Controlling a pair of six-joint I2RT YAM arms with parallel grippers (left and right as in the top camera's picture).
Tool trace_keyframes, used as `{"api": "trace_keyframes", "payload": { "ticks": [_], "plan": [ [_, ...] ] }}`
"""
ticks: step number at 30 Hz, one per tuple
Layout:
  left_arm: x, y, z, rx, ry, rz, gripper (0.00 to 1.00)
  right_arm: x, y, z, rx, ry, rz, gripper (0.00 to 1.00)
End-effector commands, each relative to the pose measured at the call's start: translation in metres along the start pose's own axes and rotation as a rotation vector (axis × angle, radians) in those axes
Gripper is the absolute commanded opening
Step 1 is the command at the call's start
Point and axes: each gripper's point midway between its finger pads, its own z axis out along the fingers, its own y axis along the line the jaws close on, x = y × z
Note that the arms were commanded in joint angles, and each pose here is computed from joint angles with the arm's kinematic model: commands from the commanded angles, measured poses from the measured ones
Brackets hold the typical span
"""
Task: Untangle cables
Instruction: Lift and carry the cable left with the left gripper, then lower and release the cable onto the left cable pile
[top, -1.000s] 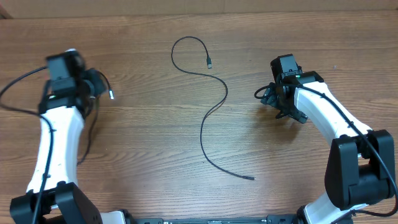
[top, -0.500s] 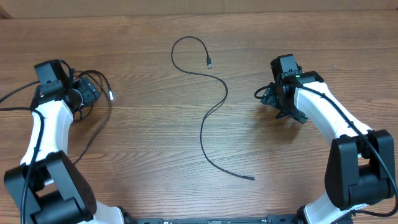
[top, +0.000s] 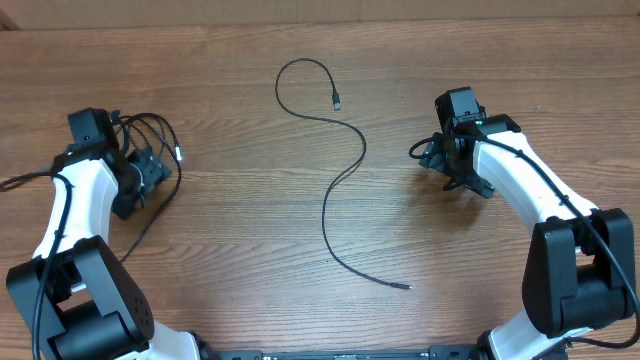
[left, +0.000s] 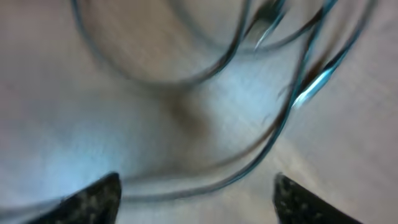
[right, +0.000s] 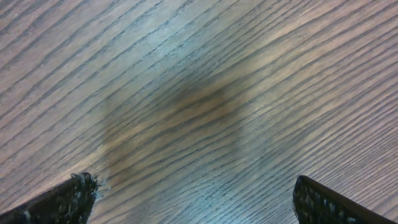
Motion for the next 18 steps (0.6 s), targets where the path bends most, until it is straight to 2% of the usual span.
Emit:
{"api": "trace_keyframes", "payload": {
  "ticks": [1,5,7,14,15,17,18],
  "plan": [
    [0.004,0.026,-0.003,-0.126,0.003,-0.212,0.75,-0.009,0.001,-0.008,-0.007,-0.034,0.004,1.0],
    [0.011,0.066,-0.012,-0.34,-0.046,-0.349,0.78,-0.009,0.001,-0.008,-0.007,-0.034,0.004,1.0],
    [0.012,0.079,-0.017,-0.412,-0.073,-0.359,0.77,-0.009,0.001,-0.008,-0.007,-0.034,0.004,1.0],
    [0.029,0.107,-0.005,-0.525,-0.111,-0.434,0.73,-0.009,0.001,-0.008,-0.007,-0.034,0.004,1.0],
    [0.034,0.11,-0.002,-0.531,-0.108,-0.447,0.69,-0.009,0.001,-0.008,-0.007,-0.034,0.004,1.0],
    [0.045,0.116,0.005,-0.546,-0.1,-0.477,0.48,-0.009,0.001,-0.008,-0.007,-0.034,0.004,1.0],
    [0.049,0.118,0.007,-0.554,-0.099,-0.492,0.34,-0.009,0.001,-0.008,-0.007,-0.034,0.004,1.0]
  ]
}}
